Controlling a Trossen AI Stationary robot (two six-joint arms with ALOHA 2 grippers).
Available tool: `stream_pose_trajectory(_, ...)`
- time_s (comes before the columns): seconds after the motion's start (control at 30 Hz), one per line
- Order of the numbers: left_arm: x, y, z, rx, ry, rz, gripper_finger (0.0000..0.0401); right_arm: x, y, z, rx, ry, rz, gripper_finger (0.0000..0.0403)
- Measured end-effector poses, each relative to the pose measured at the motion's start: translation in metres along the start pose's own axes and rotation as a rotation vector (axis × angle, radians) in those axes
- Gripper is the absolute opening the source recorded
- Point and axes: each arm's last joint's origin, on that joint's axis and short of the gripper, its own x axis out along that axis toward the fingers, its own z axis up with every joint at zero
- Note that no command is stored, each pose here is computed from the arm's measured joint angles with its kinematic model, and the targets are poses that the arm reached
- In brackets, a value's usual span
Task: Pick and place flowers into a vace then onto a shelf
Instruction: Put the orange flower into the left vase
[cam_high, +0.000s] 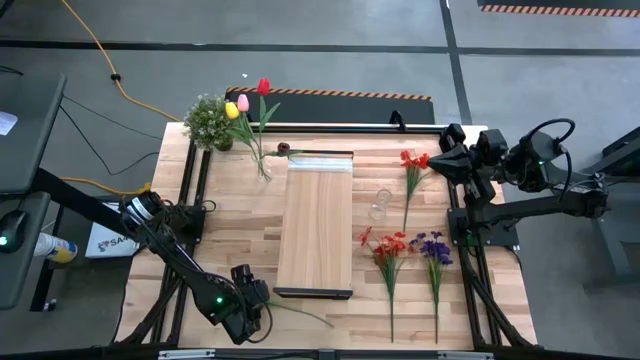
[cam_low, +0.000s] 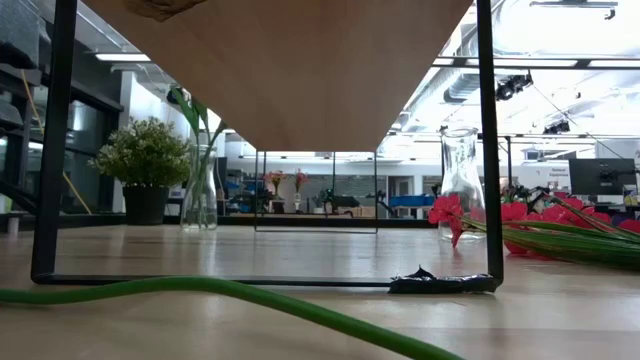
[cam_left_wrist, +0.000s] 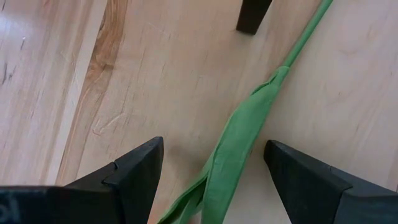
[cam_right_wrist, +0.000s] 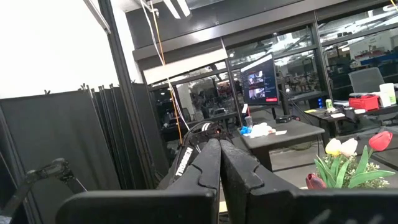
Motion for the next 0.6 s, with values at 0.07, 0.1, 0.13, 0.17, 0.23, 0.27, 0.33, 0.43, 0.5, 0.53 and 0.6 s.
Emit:
stream_pose_trajectory(0.07,0.0,0.0,0.0,0.0,0.0,0.0,0.0321,0.0,-0.0001,-0.0001,0.0,0.0,0.0,0.0)
stream_pose_trajectory(0.1,0.0,0.0,0.0,0.0,0.0,0.0,0.0321,0.0,-0.0001,-0.0001,0.0,0.0,0.0,0.0)
stream_pose_trajectory(0.13,0.0,0.0,0.0,0.0,0.0,0.0,0.0321,0.0,0.0,0.0,0.0,0.0,0.0,0.0)
stream_pose_trajectory(0.17,0.0,0.0,0.0,0.0,0.0,0.0,0.0319,0.0,0.0,0.0,0.0,0.0,0.0,0.0)
stream_pose_trajectory(0.23,0.0,-0.0001,-0.0001,0.0,0.004,-0.003,0.0311,0.0,0.0,-0.0001,0.0,0.0,0.0,0.0)
stream_pose_trajectory(0.27,0.0,-0.0002,-0.0001,-0.001,0.004,-0.004,0.0304,0.0,0.0,0.0,0.002,0.0,0.0,0.0)
stream_pose_trajectory(0.33,0.0,-0.0006,0.0,-0.002,0.006,-0.007,0.0286,0.0,0.0,-0.0001,0.021,0.0,0.0,0.0)
stream_pose_trajectory(0.43,0.0001,-0.0012,0.0002,-0.004,0.006,-0.013,0.0253,0.0,0.0,0.0,0.024,0.0,0.0,0.0)
stream_pose_trajectory(0.5,0.0001,-0.0017,0.0004,-0.006,0.005,-0.019,0.023,0.0,0.0,0.0,0.024,0.0,0.0,0.0)
stream_pose_trajectory(0.53,0.0001,-0.0021,0.0006,-0.007,0.003,-0.023,0.0219,0.0,0.0,0.0,0.025,0.0,0.0,0.0)
stream_pose_trajectory(0.6,0.0002,-0.003,0.0009,-0.01,0.001,-0.033,0.0196,0.0,-0.0001,-0.0001,0.024,0.0,-0.001,0.0)
